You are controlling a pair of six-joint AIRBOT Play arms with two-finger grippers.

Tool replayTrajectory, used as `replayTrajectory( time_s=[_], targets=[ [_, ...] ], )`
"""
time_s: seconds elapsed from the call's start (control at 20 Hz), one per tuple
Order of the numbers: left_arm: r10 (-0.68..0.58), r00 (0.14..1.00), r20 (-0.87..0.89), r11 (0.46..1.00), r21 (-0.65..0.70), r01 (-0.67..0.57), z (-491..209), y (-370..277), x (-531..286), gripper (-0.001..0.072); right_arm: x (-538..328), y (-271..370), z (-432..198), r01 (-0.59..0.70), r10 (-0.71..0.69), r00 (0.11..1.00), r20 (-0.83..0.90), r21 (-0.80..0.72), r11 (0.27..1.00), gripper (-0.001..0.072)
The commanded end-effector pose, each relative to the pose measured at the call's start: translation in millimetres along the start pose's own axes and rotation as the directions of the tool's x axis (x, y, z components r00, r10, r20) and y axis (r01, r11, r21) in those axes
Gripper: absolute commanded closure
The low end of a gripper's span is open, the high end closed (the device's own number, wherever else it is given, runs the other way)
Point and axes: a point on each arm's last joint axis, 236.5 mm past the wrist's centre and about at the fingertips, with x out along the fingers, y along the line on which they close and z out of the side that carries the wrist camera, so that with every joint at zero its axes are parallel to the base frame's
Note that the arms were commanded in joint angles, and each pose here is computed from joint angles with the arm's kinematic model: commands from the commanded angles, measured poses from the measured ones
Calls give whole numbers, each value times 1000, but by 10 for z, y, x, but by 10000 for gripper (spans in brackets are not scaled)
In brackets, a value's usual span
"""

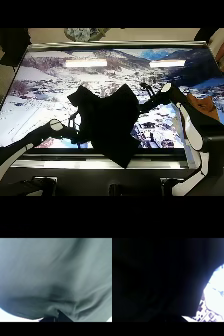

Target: Fold the shirts.

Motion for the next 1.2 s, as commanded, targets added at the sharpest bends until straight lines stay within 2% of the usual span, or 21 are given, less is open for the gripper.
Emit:
replayTrajectory(
  time_s=[0.0, 0.1, 0.15, 0.2, 0.3, 0.35, 0.45, 0.55, 0.7, 0.85, 0.9, 1.0, 1.15],
  targets=[
    [69, 978, 196, 975, 193, -108, 558, -94, -781, 684, -616, 210, 350, 88, -63, 985, 158, -158, 983, 666],
    [48, 894, 445, 937, 290, -195, 986, -446, -1842, 684, -1528, 593, 655, 228, -117, 929, 351, -292, 929, 665],
    [-12, 806, 592, 920, 322, -223, 1118, -749, -2536, 684, -2103, 894, 770, 327, -142, 871, 470, -339, 882, 665],
    [-90, 696, 712, 906, 349, -239, 1132, -1073, -3233, 683, -2716, 1278, 836, 433, -152, 785, 601, -357, 828, 664],
    [-241, 426, 872, 873, 387, -298, 784, -1660, -4632, 684, -3882, 2062, 741, 632, -129, 540, 832, -299, 715, 664],
    [-302, 289, 908, 857, 392, -334, 469, -1885, -5224, 683, -4422, 2469, 540, 709, -94, 392, 915, -235, 665, 664],
    [-382, 108, 918, 842, 394, -368, -103, -2168, -5920, 683, -5068, 3043, 16, 770, -46, 200, 979, -128, 625, 665],
    [-430, 38, 902, 833, 413, -368, -466, -2303, -6149, 683, -5253, 3343, -435, 783, -33, 148, 989, -96, 615, 664],
    [-433, 16, 901, 831, 406, -381, -600, -2298, -6199, 683, -5122, 3345, -784, 751, -99, 208, 973, -94, 653, 664],
    [-365, 3, 931, 846, 333, -415, -446, -2138, -6221, 683, -4575, 2996, -968, 700, -233, 439, 868, -167, 694, 664],
    [-325, 25, 945, 853, 305, -423, -319, -2042, -6156, 683, -4360, 2826, -1016, 676, -282, 528, 801, -196, 710, 664],
    [-217, 156, 964, 868, 263, -421, 38, -1760, -5781, 682, -3921, 2484, -1103, 600, -349, 702, 621, -251, 760, 664],
    [-11, 452, 892, 897, 209, -389, 695, -1102, -4751, 682, -3370, 2025, -767, 467, -321, 835, 448, -266, 843, 664]
  ],
)
